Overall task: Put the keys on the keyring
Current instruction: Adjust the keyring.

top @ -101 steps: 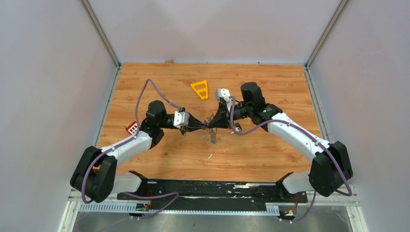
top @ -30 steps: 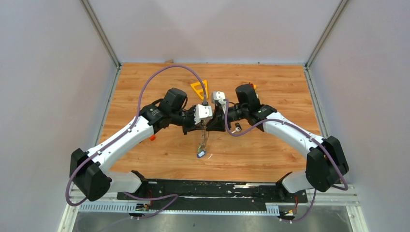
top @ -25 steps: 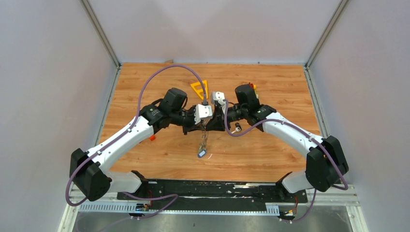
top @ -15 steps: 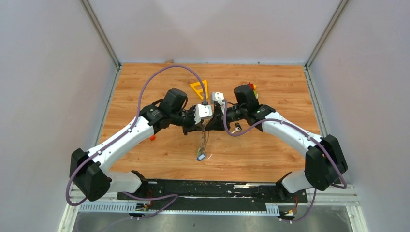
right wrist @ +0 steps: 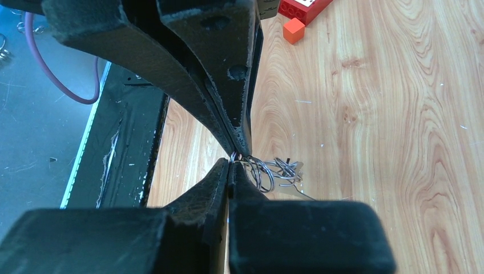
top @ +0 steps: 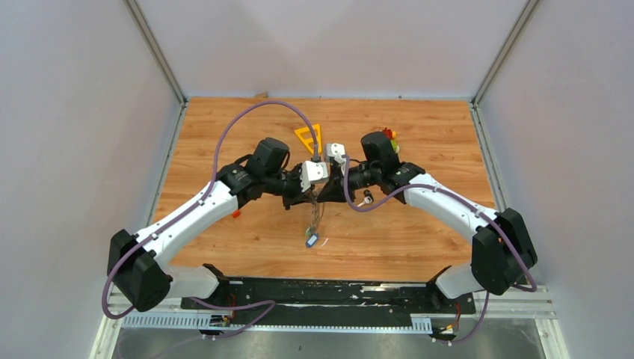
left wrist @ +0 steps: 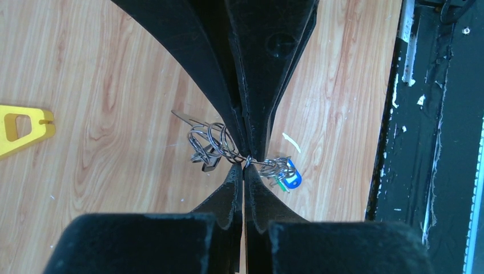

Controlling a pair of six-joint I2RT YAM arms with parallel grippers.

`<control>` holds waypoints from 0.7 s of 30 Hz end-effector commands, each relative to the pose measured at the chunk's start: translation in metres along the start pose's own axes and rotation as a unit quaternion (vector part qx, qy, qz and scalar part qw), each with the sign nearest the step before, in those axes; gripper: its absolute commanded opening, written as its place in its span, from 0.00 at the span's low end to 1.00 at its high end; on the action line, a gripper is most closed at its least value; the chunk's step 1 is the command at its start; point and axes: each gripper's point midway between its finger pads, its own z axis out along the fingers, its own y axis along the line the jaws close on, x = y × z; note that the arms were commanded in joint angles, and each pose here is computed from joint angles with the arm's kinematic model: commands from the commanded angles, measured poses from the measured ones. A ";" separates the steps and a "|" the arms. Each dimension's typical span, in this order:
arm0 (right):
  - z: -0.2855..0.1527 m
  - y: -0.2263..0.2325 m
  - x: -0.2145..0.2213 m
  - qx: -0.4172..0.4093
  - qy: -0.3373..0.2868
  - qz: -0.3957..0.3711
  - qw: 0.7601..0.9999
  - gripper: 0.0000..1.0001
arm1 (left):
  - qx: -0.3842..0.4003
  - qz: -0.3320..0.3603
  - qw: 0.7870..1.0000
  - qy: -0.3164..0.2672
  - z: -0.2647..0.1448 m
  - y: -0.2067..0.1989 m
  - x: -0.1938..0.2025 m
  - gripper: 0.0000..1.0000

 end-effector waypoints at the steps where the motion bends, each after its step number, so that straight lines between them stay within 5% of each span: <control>1: 0.003 0.001 -0.020 -0.001 -0.011 -0.033 0.999 0.00 | -0.015 0.029 0.998 -0.060 -0.008 0.004 -0.033 0.00; 16: -0.004 0.001 -0.020 0.008 -0.007 -0.054 0.998 0.00 | -0.013 0.025 0.997 -0.078 -0.013 0.002 -0.037 0.00; 21: -0.001 0.001 -0.019 0.008 -0.001 -0.055 0.998 0.11 | -0.010 0.020 0.996 -0.081 -0.012 0.002 -0.038 0.00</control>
